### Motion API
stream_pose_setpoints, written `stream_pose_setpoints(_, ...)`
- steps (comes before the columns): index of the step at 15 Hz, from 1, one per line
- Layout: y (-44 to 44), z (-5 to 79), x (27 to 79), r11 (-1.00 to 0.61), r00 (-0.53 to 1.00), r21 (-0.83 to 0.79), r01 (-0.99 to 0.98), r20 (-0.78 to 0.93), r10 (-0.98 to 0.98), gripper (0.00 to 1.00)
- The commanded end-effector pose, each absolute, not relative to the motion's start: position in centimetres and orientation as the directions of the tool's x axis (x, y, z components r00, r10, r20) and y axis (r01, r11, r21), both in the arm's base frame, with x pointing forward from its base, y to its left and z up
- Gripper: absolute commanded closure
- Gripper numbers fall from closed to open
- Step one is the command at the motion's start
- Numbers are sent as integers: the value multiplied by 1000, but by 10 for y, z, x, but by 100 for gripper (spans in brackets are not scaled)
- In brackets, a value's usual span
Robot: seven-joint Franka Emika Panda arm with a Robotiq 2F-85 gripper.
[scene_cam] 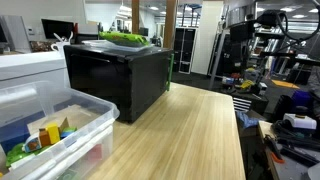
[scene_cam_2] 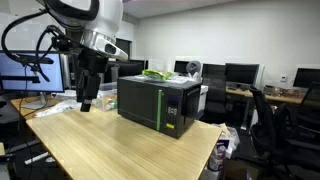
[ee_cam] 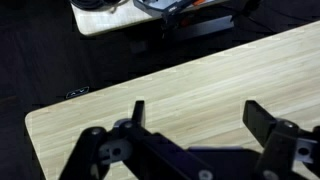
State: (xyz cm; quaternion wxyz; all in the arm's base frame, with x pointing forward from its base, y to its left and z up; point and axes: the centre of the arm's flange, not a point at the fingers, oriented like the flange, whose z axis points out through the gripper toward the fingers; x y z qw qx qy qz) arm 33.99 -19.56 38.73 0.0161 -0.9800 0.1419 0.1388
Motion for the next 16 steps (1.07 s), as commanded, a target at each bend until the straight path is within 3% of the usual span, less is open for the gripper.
stream_pose_setpoints(1,-196,387,340,-959,921,8,-283,-277,-274,0)
stream_pose_setpoints(16,-197,387,339,-958,922,0,-286,-273,-275,0)
